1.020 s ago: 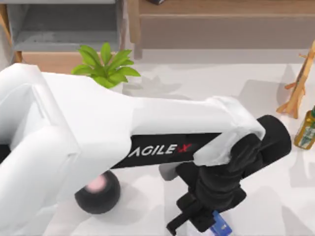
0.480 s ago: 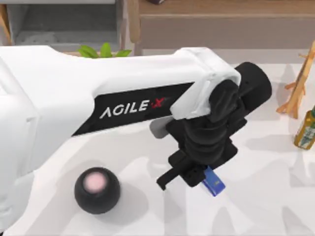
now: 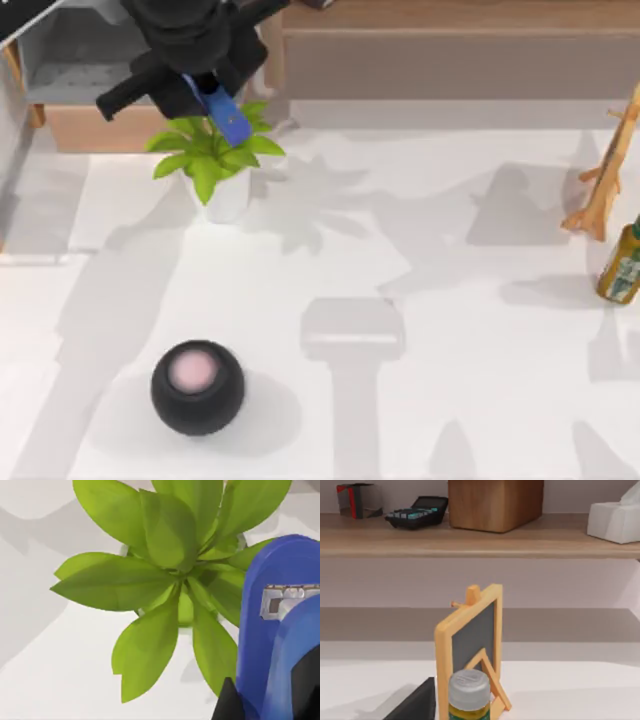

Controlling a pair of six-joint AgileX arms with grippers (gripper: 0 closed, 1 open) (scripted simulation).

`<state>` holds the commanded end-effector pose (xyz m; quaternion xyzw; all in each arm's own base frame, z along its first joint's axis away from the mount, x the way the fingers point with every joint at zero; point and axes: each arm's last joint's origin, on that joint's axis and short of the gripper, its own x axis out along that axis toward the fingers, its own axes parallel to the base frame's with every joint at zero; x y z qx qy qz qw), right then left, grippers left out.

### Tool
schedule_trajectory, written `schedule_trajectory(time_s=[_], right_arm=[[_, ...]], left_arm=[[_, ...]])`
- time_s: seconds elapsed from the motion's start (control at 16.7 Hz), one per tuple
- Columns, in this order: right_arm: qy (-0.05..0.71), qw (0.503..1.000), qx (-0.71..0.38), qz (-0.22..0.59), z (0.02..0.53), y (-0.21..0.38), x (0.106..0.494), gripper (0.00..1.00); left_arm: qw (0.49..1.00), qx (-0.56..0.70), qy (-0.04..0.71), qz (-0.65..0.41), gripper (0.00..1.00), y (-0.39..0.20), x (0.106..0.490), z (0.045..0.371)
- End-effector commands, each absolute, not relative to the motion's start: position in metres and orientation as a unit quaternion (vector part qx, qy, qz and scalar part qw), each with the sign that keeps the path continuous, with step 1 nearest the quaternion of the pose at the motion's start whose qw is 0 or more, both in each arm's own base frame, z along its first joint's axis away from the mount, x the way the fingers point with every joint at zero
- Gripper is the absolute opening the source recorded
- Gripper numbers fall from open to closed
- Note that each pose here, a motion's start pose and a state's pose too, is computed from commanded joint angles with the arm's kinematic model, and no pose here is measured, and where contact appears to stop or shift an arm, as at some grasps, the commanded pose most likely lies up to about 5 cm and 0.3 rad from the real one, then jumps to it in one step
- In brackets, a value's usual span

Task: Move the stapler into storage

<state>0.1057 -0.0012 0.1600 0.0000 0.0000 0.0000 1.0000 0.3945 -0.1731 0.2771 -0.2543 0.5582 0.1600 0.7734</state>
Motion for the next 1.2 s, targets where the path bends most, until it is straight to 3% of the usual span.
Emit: schedule_trajectory(time_s=[0.3, 0.66, 1.02, 1.2], right_arm=[[0.000, 1.000, 0.000, 0.000, 0.160, -0.001, 0.106, 1.00], [0.000, 1.000, 0.000, 0.000, 0.160, -0.001, 0.106, 1.00], [0.000, 1.000, 0.000, 0.000, 0.160, -0.001, 0.106, 1.00], [0.000, 1.000, 0.000, 0.000, 0.160, -0.001, 0.106, 1.00]], left_arm=[[0.791, -0.161, 0.556, 0.199, 0.00, -0.024, 0.448, 0.289], [0.766, -0.061, 0.618, 0.163, 0.00, 0.121, 0.473, 0.250], [0.725, -0.014, 0.688, 0.031, 0.00, 0.174, 0.482, 0.177], [0.708, -0.006, 0.706, -0.012, 0.00, 0.178, 0.481, 0.160]])
